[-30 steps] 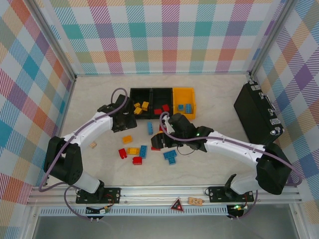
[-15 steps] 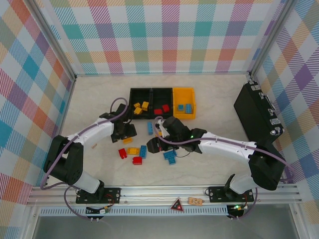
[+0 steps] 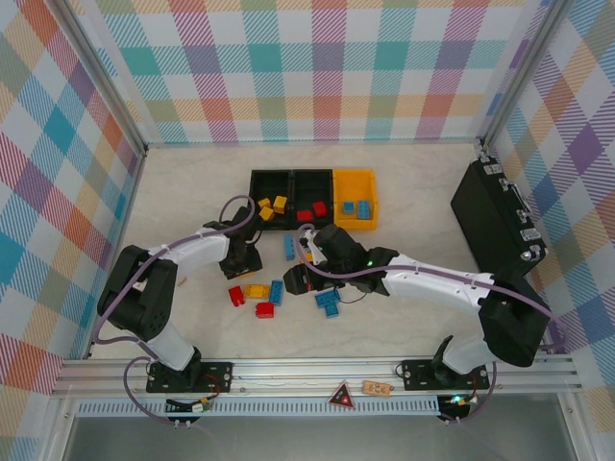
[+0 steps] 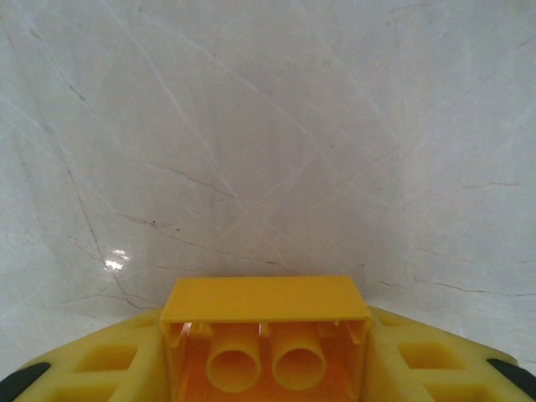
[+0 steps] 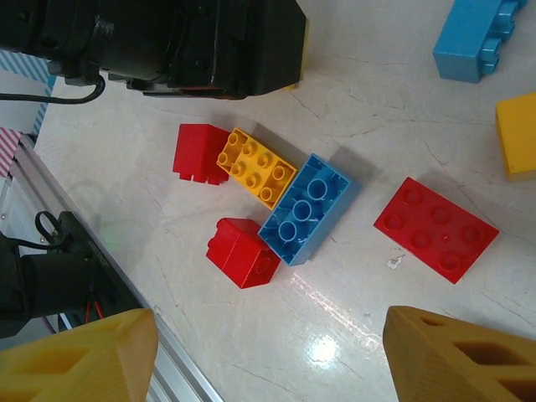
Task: Sort the legos into containers by color
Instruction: Pick up the lego from the middle-left of the table, then place the lego in the container.
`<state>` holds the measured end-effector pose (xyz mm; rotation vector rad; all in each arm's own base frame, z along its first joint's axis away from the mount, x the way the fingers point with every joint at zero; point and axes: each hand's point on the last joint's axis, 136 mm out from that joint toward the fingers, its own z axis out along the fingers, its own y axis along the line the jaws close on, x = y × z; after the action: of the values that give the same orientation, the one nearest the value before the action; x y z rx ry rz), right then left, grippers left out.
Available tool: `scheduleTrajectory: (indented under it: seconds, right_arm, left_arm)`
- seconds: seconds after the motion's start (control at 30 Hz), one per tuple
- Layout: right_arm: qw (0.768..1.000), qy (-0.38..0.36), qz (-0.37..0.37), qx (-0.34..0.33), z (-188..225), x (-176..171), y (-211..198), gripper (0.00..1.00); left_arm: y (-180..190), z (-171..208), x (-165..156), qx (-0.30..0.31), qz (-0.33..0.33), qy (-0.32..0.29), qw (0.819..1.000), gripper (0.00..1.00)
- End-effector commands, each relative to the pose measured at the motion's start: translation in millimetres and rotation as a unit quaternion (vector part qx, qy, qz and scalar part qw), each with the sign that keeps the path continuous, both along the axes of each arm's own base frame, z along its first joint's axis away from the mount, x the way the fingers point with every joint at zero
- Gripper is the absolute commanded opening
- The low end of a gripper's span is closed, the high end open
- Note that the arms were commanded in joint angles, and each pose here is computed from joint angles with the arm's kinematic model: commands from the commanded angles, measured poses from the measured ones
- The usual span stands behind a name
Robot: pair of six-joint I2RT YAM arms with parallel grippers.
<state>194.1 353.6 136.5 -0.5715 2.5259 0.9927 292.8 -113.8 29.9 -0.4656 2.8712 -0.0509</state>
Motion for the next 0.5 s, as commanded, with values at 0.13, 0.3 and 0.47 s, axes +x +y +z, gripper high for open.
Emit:
scheduleTrajectory:
  seconds: [0.13, 0.3, 0.47]
  right_arm:
    - [0.997, -0.026, -0.062, -0.035, 8, 20, -21, 0.72]
    - [0.994, -0.03, -0.095, -0.034, 19, 37, -35, 0.72]
    - [0.994, -0.032, -0.103, -0.034, 24, 44, -39, 0.72]
  left_arm:
    - [-10, 52, 30, 0.001, -0.02, -0.05, 0.999, 0.42]
    - [-20, 75, 59, 0.001, -0.028, -0.076, 0.997, 0.42]
    - [-32, 96, 99, 0.014, -0.038, -0.106, 0.994, 0.42]
